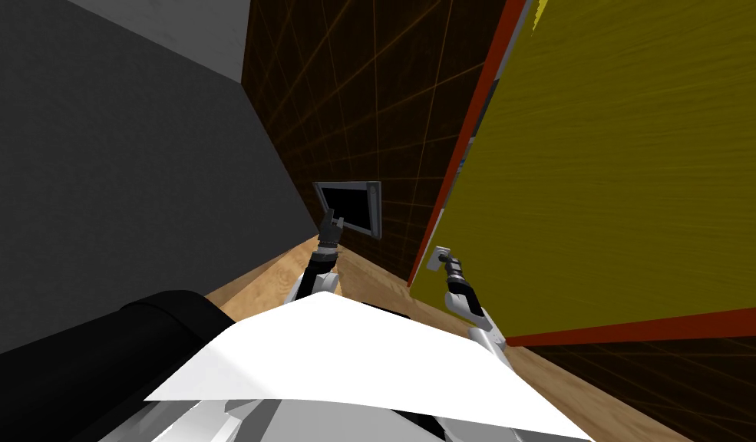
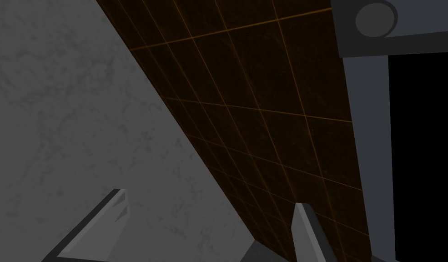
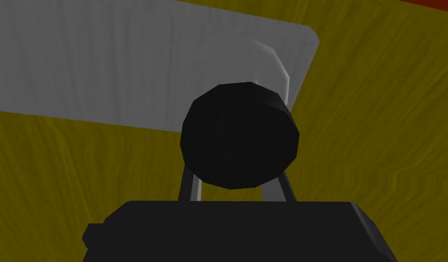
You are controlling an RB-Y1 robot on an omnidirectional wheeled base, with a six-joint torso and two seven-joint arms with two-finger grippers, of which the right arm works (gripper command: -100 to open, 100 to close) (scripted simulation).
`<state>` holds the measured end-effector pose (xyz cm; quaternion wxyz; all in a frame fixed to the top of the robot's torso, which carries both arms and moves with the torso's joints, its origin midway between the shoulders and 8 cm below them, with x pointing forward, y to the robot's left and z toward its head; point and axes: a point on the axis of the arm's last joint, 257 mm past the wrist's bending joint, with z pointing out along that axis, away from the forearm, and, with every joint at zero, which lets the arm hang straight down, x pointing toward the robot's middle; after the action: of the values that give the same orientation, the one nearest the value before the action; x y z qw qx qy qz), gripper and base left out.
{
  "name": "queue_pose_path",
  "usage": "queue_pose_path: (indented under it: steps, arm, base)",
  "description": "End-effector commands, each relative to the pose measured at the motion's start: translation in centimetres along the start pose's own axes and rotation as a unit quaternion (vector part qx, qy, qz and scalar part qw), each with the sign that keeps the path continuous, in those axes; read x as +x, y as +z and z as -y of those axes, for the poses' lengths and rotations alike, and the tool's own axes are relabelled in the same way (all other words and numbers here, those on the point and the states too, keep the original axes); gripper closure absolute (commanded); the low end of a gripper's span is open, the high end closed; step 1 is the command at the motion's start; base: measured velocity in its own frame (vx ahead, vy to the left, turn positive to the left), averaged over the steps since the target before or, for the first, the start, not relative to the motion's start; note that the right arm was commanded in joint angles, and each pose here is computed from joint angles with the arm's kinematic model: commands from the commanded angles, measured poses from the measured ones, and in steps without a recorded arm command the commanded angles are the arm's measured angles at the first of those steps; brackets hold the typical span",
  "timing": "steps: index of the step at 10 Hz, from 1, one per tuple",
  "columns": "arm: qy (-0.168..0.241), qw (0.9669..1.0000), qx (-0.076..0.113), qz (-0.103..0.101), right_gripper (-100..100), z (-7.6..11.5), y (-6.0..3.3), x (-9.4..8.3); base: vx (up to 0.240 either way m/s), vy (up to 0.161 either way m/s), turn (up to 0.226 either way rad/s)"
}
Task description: Pull the door open
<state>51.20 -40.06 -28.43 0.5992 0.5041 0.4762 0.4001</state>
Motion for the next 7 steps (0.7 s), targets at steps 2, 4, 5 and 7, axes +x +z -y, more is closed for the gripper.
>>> queue_pose_path:
  steps: [2,4,5,7]
  arm:
    - [0.043,0.9990,-0.002,-0.008,100,-0.16,-0.11,1.50]
    - [0.073,0.9973,-0.001,-0.006,100,-0.16,-0.17,1.49]
    - [0.103,0.9947,-0.001,-0.005,100,-0.16,-0.22,1.47]
    - [0.133,0.9911,-0.001,-0.004,100,-0.16,-0.28,1.46]
  base:
    - [-0.034,-0.017,0.038]
    - [-0.037,-0.012,0.044]
    - [-0.044,-0.025,0.068]
    - [-0.053,-0.024,0.053]
